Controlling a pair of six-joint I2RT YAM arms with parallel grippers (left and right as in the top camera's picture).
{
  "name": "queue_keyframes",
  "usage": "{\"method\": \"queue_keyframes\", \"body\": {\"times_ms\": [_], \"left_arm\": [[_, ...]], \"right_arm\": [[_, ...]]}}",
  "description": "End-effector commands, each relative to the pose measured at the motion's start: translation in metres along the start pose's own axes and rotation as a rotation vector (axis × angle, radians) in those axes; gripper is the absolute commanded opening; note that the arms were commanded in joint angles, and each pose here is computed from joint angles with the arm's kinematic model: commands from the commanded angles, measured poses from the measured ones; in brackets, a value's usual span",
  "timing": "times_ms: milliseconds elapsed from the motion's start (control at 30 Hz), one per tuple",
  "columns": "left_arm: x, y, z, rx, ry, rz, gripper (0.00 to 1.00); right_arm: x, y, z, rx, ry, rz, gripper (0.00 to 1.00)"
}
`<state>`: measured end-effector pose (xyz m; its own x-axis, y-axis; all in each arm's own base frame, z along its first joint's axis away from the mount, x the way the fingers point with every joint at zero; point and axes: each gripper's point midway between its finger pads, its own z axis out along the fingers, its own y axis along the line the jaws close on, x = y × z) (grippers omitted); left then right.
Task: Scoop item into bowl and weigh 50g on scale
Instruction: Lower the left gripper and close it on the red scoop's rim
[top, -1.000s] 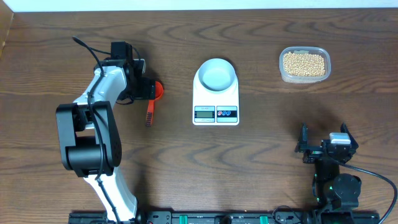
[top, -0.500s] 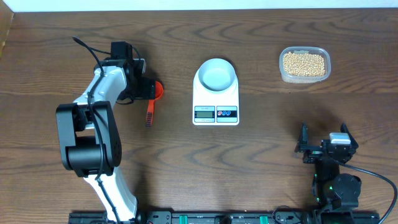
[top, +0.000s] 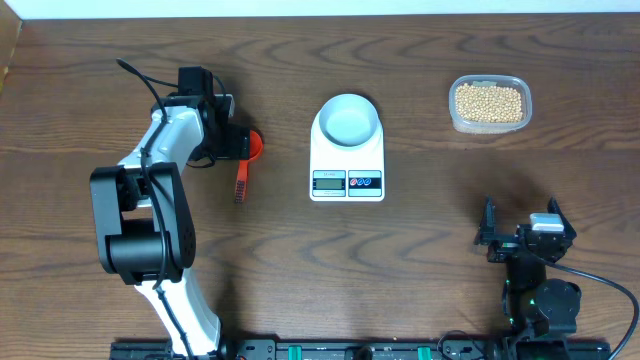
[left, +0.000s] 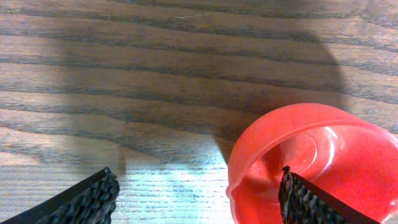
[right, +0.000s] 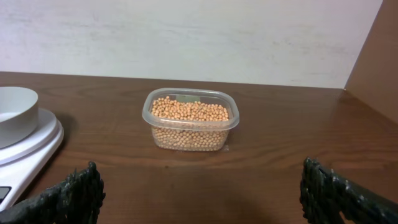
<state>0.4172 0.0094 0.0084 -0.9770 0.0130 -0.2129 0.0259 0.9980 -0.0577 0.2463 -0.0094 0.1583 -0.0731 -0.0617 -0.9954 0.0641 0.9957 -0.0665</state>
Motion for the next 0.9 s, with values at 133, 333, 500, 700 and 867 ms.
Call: {"method": "queue_keyframes", "body": {"times_ms": [133,333,500,700,867], "left_arm": [[0.0066,0.0014,0.0042,-0.004,0.018,0.003,0.78],[0.0067,0.0014,0.0042,-0.004,0.018,0.003,0.66],[0.0075,0.0013,0.0042,-0.004,0.022,0.003,0.6],[0.0076,0.0013,0.0042,-0.004,0.022,0.003,0.53],[0.0076,0.0013,0.0042,-0.004,0.022,0.003,0.46]], "right_arm": [[0.0009,-0.0003,0.0,0.0,0.003,-0.009,0.99],[0.0009,-0.0003,0.0,0.0,0.003,-0.009,0.99],[0.0009,-0.0003,0.0,0.0,0.003,-0.009,0.99],[0.0009,-0.0003,0.0,0.0,0.003,-0.009,0.99],[0.0009,-0.0003,0.0,0.0,0.003,-0.009,0.99]]}}
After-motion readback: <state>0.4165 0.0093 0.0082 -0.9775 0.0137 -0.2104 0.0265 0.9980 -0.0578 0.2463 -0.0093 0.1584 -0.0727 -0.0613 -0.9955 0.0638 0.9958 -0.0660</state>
